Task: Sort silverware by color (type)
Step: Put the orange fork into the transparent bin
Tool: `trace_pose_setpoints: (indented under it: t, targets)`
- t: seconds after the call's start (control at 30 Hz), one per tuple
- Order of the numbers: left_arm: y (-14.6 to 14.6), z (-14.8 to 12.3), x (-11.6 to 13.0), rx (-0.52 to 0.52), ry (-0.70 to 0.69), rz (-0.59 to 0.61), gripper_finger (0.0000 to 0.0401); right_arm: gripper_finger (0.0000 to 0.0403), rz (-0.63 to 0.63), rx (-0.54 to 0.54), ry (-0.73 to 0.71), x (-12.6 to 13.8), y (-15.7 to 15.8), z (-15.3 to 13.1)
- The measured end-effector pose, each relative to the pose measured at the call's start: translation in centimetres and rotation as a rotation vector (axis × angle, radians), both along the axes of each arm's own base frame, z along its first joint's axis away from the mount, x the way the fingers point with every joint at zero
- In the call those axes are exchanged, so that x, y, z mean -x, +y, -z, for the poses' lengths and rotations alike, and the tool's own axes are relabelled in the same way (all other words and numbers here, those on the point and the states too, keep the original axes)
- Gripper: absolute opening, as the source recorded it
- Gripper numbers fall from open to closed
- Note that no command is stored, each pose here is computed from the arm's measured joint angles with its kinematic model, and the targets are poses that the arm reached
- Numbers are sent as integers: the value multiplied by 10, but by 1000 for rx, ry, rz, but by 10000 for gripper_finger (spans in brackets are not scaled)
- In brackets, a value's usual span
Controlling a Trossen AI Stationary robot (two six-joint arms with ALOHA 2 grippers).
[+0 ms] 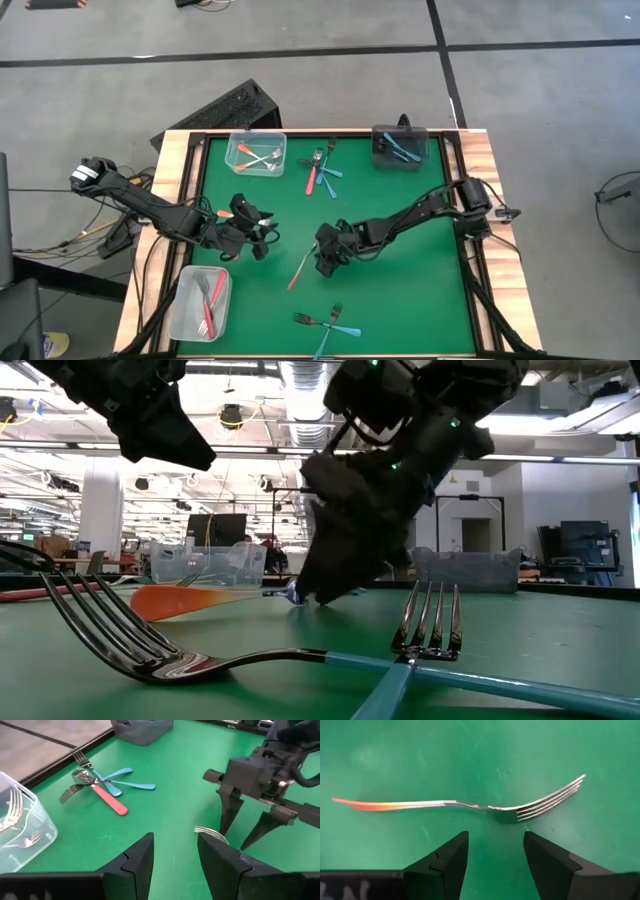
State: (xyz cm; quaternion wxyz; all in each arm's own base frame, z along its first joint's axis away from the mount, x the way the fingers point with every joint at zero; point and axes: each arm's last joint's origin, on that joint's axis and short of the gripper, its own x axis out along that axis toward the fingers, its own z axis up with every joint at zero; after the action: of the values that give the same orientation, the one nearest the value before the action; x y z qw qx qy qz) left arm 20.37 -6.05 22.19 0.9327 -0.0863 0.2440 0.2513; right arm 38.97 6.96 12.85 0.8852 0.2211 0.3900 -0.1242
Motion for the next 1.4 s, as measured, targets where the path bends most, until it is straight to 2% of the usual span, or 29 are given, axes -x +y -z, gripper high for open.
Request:
trace_pose_setpoints:
  t: [0.17, 0.27, 0.53, 0.67, 0.77, 0.9, 1.1, 1.2, 1.4]
  targets:
    - [0, 0, 0, 5, -3, -7, 139, 212, -39, 48, -10, -2, 0, 1]
    - [0, 0, 0, 4, 3, 1, 139, 207, -142, 139, -1, -1, 0, -2]
    - [0, 0, 0, -4, 4, 1, 139, 202, -401, 367, -76, 1, 8, -42]
    - [0, 0, 0, -7, -2, -3, 139, 202, -536, 502, -90, -3, 5, -40]
    - [0, 0, 0, -7, -2, -2, 139, 202, -583, 505, -61, -7, -4, -27]
    - [0, 0, 0, -5, 3, 3, 139, 202, -586, 472, -24, -11, -17, -11]
    - [0, 0, 0, -3, 3, 4, 139, 184, -583, 458, 29, -9, -26, -7]
    - [0, 0, 0, 19, -17, -12, 139, 147, -587, 457, 40, -8, -26, -7]
    - [-2, 8, -5, 42, -2, -38, 139, 44, -613, 428, 50, -6, -23, -6]
